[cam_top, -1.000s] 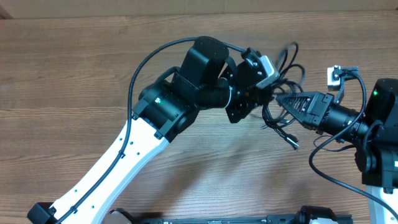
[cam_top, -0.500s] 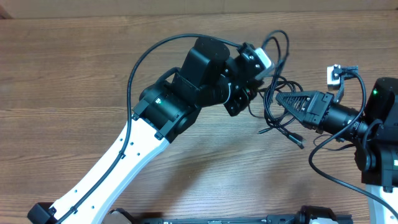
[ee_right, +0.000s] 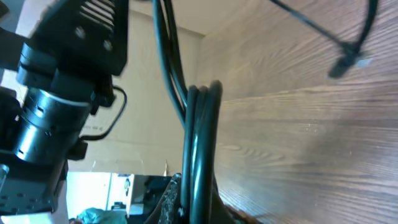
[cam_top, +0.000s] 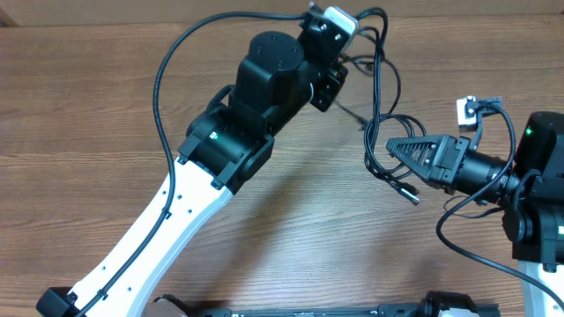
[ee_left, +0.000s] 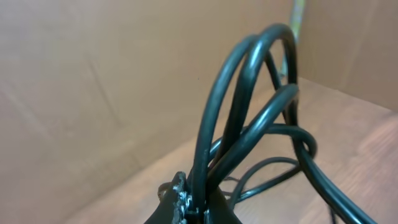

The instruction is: Untangle cables

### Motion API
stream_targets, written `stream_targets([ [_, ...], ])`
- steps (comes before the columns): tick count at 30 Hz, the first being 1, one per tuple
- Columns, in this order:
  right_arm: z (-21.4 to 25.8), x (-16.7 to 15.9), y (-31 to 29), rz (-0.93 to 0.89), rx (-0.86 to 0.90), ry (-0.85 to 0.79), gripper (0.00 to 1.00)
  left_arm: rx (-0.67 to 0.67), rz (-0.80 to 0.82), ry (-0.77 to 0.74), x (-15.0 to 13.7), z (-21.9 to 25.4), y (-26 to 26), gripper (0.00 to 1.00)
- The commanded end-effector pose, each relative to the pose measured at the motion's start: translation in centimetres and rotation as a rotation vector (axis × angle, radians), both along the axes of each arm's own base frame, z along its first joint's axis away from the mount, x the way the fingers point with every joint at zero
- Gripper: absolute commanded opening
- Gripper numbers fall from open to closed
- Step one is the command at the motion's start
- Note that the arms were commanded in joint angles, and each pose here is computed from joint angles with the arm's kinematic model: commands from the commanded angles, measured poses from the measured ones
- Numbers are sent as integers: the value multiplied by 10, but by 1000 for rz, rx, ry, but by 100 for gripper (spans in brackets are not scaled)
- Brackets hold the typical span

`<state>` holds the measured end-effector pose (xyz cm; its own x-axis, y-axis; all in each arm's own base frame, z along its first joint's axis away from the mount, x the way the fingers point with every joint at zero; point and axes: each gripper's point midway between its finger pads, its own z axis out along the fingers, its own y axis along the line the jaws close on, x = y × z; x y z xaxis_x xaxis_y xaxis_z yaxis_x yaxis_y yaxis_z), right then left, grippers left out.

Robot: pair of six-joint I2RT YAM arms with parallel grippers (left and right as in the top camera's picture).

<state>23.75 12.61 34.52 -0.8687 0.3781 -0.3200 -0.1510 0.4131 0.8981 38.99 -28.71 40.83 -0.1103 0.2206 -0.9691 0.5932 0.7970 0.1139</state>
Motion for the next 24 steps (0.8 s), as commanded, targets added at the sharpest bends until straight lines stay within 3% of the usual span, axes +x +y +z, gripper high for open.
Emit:
stream_targets([
  [1,7,-9,5,45,6,-41,4,68,136,-95,18,16,30,4],
  [5,8,-9,5,45,6,-41,4,126,136,-93,18,8,33,7],
  [7,8,-8,5,45,6,-41,4,140,134,-74,17,3,34,17],
  [11,10,-7,5,46,5,-57,4,171,75,-13,9,-15,28,61],
  [13,11,-6,5,45,4,-65,4,187,18,33,1,-26,22,75],
  [16,11,-6,5,44,3,-67,4,214,-32,95,-9,-42,19,78],
  [21,7,-1,4,43,7,-48,4,296,-120,159,-25,-65,17,76],
  [24,4,6,3,41,5,-38,4,242,-141,246,-37,-72,15,77],
])
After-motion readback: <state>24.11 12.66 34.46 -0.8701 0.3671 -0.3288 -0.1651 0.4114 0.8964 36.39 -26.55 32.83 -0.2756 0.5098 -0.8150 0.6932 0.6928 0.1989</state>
